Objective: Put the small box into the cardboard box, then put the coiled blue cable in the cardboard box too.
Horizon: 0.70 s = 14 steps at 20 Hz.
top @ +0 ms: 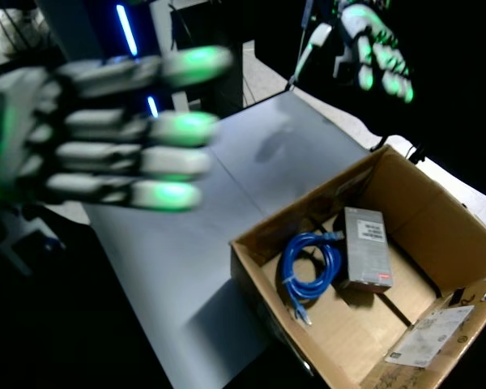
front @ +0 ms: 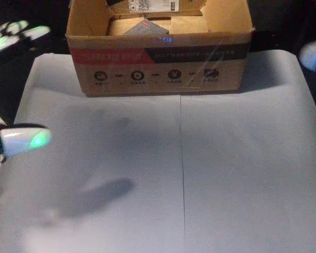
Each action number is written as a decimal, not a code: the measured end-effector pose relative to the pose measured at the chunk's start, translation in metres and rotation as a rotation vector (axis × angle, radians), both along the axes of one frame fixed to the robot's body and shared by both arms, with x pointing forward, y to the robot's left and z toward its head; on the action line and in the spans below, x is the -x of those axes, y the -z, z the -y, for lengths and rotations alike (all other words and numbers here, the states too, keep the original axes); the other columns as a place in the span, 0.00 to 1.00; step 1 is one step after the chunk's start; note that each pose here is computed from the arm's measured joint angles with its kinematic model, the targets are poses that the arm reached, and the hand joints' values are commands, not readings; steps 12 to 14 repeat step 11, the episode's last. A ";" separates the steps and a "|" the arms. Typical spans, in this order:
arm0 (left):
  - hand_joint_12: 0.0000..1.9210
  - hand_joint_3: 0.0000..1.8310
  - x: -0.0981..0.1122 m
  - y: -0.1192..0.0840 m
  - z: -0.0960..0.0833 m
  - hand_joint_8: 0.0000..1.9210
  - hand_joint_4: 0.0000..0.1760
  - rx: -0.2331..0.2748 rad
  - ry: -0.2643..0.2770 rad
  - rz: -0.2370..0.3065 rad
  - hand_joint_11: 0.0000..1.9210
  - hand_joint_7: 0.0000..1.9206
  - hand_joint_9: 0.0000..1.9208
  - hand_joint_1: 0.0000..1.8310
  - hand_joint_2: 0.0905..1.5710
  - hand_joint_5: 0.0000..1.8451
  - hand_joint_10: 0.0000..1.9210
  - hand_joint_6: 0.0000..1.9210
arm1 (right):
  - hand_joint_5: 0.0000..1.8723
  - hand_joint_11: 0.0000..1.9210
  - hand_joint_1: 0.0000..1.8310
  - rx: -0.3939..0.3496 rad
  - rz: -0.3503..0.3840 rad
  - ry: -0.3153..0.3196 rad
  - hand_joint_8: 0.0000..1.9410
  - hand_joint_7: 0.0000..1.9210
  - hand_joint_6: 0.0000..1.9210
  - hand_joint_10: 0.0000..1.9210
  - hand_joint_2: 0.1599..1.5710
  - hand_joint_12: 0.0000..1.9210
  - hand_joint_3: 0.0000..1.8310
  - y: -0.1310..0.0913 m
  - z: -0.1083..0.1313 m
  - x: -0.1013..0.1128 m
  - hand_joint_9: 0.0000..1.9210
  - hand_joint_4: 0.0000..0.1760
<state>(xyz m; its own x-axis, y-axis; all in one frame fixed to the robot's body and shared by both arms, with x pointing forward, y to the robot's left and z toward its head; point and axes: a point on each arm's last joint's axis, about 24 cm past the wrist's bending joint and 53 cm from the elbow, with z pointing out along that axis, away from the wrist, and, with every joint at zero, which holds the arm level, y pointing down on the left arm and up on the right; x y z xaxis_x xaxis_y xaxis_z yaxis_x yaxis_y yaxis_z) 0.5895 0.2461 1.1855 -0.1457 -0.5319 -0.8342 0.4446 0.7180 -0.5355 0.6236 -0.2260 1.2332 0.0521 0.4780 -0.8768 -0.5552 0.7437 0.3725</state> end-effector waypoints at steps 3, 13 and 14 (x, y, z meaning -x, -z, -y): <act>0.04 0.00 0.008 -0.003 -0.012 0.00 1.00 0.033 -0.044 0.018 0.00 0.02 0.01 0.25 0.55 0.05 0.00 0.00 | 0.00 0.00 0.25 -0.084 -0.047 0.098 0.00 0.00 0.00 0.00 0.49 0.00 0.00 0.026 0.030 0.026 0.00 1.00; 0.00 0.00 0.017 -0.003 -0.021 0.00 1.00 0.082 -0.091 0.035 0.00 0.05 0.03 0.24 0.57 0.03 0.01 0.00 | 0.00 0.00 0.28 -0.248 -0.141 0.109 0.00 0.00 0.00 0.00 0.50 0.00 0.00 0.053 0.050 0.046 0.00 1.00; 0.00 0.00 0.017 -0.003 -0.021 0.00 1.00 0.082 -0.091 0.035 0.00 0.05 0.03 0.24 0.57 0.03 0.01 0.00 | 0.00 0.00 0.28 -0.248 -0.141 0.109 0.00 0.00 0.00 0.00 0.50 0.00 0.00 0.053 0.050 0.046 0.00 1.00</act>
